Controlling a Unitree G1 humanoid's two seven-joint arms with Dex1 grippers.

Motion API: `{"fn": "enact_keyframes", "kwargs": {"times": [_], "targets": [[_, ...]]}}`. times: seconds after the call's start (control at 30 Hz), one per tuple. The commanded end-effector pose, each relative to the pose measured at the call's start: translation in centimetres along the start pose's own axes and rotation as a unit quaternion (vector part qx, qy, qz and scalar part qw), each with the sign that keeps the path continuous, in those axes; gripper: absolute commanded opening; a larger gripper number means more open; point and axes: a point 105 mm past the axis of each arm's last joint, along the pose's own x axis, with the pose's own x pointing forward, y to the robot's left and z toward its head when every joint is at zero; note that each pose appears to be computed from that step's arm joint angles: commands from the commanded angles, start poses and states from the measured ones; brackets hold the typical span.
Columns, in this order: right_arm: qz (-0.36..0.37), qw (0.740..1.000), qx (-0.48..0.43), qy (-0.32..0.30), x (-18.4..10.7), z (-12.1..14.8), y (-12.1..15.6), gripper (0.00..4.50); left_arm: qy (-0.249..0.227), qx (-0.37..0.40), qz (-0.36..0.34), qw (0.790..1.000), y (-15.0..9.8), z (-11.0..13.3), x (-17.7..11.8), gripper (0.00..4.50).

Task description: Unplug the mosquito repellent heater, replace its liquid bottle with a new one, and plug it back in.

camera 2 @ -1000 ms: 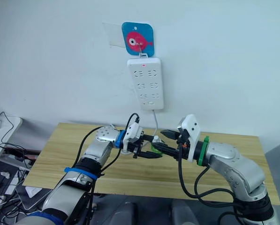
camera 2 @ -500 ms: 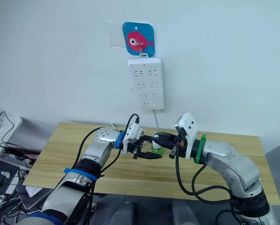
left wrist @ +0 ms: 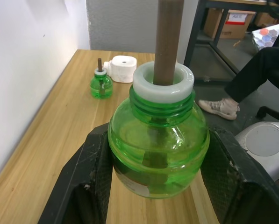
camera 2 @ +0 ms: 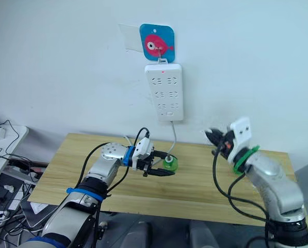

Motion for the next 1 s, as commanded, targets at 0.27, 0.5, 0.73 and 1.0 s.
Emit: {"fn": "enact_keyframes", "kwargs": {"times": [0.27,0.5,0.73,1.0], "targets": [[-0.135,0.99,0.008,0.046,0.6,-8.4,-3.5,0.25,-0.006,0.017,0.007,1.0,0.0,0.8,-0.3,2.26],[-0.172,0.983,0.006,0.055,0.7,-10.5,-5.2,0.25,-0.003,0.019,0.008,1.0,-0.1,0.9,-0.4,2.26],[-0.197,0.979,0.022,0.055,0.8,-11.6,-6.2,0.81,-0.004,0.021,0.007,1.0,-0.5,1.1,-0.4,2.26],[-0.179,0.983,0.036,0.01,0.2,-9.9,-5.8,3.42,-0.005,0.022,0.006,1.0,-0.6,1.2,-0.4,2.26]]}}
